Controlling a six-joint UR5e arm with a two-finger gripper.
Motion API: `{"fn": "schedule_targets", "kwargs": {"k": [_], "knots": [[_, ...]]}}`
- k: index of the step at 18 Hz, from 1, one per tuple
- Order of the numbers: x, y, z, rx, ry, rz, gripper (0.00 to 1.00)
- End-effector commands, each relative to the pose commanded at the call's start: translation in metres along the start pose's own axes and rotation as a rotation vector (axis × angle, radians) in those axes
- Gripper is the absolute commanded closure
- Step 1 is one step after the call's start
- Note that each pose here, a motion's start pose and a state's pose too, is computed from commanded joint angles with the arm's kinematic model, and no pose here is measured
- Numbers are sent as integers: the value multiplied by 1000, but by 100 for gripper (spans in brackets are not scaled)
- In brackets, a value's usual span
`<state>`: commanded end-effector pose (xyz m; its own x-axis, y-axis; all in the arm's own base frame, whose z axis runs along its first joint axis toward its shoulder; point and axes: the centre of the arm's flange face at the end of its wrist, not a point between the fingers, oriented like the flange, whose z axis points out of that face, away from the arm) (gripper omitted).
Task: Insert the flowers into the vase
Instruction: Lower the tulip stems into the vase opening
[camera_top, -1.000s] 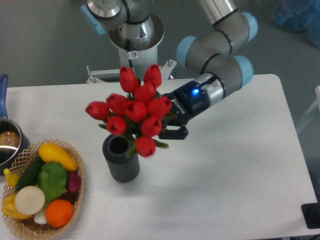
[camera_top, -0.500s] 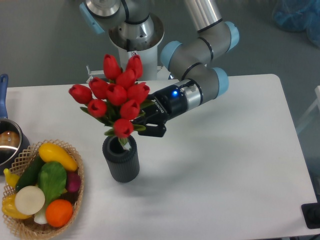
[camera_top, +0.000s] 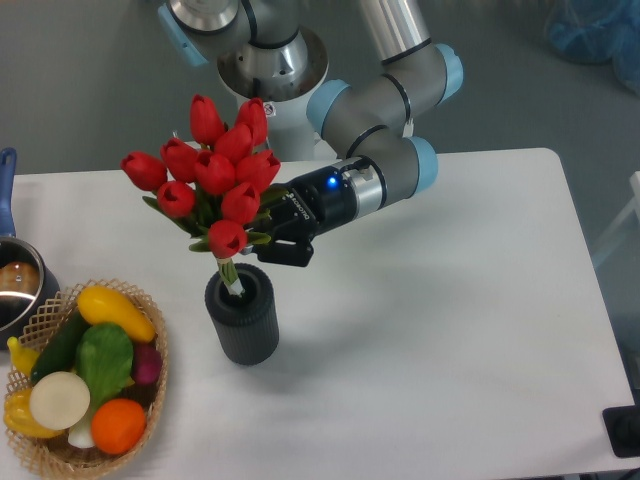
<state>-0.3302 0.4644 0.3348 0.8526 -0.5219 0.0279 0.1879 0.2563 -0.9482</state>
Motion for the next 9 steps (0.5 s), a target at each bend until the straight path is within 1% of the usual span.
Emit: {"fn": "schedule_targets", "kwargs": {"k": [3, 9], "knots": [[-3, -2, -3, 5, -5, 17, 79], [-2, 1, -5, 6, -10, 11, 79]]}}
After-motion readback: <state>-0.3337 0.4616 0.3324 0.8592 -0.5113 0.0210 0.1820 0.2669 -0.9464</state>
